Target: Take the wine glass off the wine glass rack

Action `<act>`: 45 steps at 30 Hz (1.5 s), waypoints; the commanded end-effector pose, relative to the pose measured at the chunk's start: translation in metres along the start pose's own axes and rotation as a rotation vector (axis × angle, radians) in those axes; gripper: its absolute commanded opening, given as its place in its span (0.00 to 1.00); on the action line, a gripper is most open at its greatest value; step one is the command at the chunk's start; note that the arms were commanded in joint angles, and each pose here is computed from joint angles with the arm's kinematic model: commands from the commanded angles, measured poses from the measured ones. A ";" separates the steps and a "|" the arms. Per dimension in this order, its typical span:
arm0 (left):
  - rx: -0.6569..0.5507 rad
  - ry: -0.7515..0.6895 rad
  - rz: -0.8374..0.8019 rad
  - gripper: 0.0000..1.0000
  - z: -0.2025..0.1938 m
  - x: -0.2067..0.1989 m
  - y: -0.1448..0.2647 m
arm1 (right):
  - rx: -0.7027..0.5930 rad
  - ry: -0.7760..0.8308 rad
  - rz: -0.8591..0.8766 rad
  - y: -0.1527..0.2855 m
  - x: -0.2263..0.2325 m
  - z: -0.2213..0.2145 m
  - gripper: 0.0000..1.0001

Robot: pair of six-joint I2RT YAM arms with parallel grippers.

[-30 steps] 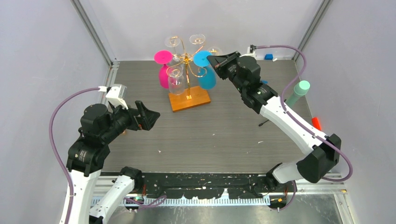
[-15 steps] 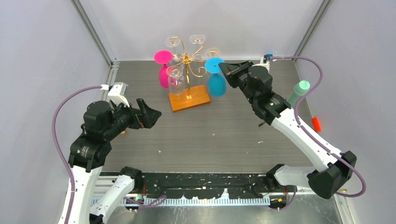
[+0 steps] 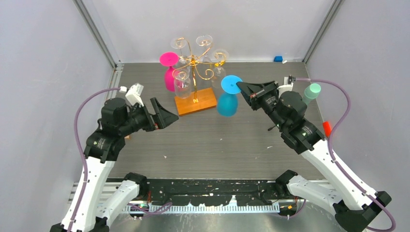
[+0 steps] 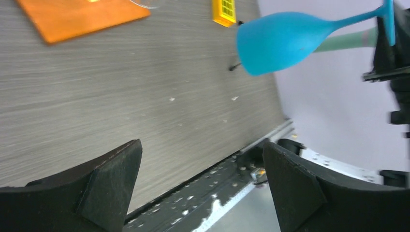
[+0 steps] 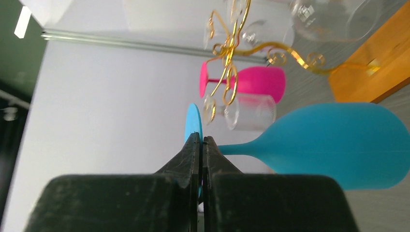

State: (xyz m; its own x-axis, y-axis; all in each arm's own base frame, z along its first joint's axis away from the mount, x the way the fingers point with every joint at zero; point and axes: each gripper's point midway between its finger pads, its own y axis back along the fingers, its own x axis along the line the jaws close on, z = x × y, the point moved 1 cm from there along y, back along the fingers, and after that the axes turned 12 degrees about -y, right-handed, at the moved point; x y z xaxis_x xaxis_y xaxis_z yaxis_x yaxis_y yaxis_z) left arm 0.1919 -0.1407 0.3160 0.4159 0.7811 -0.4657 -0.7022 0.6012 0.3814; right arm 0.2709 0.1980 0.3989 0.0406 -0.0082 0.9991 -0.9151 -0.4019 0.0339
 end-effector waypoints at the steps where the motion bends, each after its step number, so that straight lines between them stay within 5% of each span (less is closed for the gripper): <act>1: -0.069 0.182 -0.270 0.99 0.013 -0.041 -0.008 | 0.203 -0.197 0.092 0.013 0.015 -0.031 0.00; 15: -0.095 0.561 -0.424 0.98 0.013 -0.054 -0.028 | 0.482 -0.528 0.323 0.054 0.052 -0.051 0.00; 26: -0.140 0.654 -0.652 0.99 0.047 -0.095 -0.013 | 0.537 -0.548 0.350 0.059 0.066 -0.055 0.00; 39: -0.180 0.666 -0.837 0.73 0.073 -0.135 0.028 | 0.571 -0.539 0.356 0.054 0.079 -0.062 0.00; 45: -0.224 0.655 -0.958 0.43 0.089 -0.148 0.045 | 0.579 -0.540 0.354 0.053 0.080 -0.063 0.00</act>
State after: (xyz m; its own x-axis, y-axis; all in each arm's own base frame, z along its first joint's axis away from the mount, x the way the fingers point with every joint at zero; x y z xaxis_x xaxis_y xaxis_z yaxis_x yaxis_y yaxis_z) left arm 0.1727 -0.2234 0.4188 0.3573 -0.1138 -0.9270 -0.4653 0.8389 -0.2824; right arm 0.2046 0.2331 0.4701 0.1038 -0.5801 0.8079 -0.5941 -0.6876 -0.4175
